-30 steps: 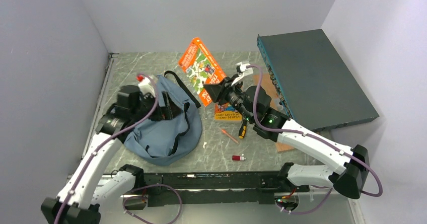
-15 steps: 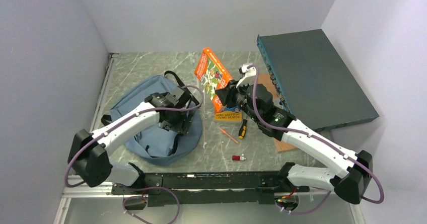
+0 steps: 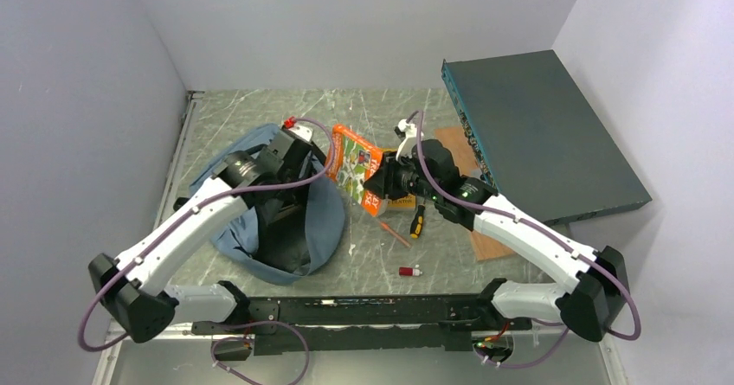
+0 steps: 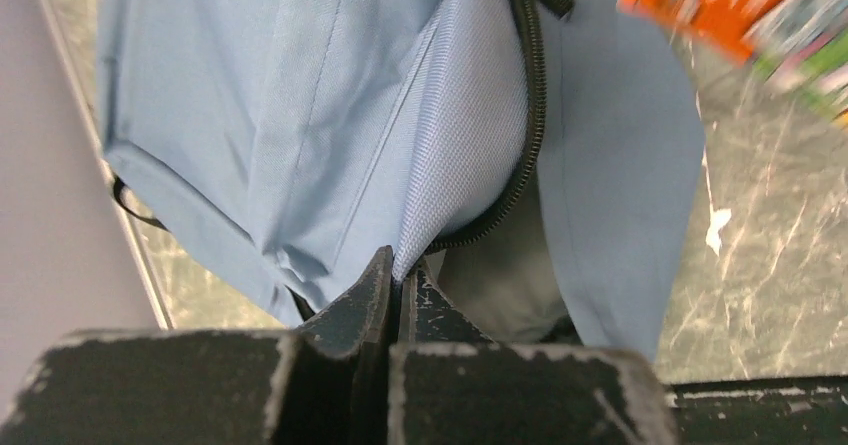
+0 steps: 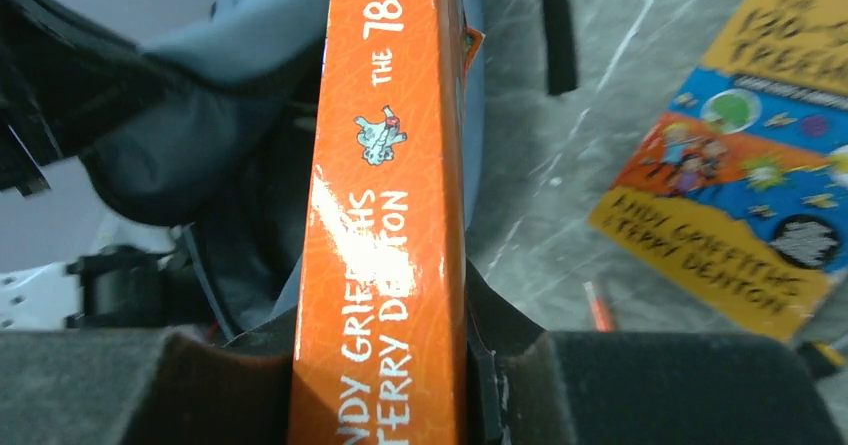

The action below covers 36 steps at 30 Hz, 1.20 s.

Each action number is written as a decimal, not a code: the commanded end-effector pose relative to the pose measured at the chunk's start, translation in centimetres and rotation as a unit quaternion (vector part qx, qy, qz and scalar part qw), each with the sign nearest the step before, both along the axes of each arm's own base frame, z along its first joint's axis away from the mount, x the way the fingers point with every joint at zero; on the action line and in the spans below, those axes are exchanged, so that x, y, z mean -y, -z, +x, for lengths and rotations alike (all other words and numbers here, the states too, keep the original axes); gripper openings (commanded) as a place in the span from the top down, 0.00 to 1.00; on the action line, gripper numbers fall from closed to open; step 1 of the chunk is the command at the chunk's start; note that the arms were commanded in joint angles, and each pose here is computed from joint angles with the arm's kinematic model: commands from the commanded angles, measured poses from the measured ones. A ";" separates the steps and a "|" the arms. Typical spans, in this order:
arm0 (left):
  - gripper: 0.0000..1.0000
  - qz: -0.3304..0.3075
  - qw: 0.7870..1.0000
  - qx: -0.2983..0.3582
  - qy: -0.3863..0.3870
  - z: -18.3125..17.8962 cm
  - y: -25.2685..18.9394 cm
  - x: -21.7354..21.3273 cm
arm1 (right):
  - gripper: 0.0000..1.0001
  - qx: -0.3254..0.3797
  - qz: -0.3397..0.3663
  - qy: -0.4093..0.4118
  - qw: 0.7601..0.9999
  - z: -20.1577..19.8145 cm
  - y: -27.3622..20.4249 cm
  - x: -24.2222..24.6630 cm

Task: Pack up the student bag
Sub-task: Place the book in the student bag.

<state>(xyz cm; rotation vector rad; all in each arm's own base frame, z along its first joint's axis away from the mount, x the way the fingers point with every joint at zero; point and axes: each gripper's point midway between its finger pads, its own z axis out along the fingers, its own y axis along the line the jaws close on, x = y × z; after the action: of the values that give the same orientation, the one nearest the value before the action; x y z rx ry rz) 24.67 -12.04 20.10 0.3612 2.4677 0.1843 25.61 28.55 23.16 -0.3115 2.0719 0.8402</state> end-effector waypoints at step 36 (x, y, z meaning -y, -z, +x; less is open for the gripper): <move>1.00 -0.145 0.945 0.263 0.129 2.1 -9.4 3.2 | 1.00 -0.129 0.344 -0.052 0.929 2.9 -2.3 -18.3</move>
<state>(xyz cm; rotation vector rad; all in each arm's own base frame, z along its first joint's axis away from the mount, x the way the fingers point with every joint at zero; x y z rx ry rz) 25.88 -13.56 24.67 0.4795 2.0530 -0.0531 23.86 43.92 15.47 0.0491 2.3336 1.6000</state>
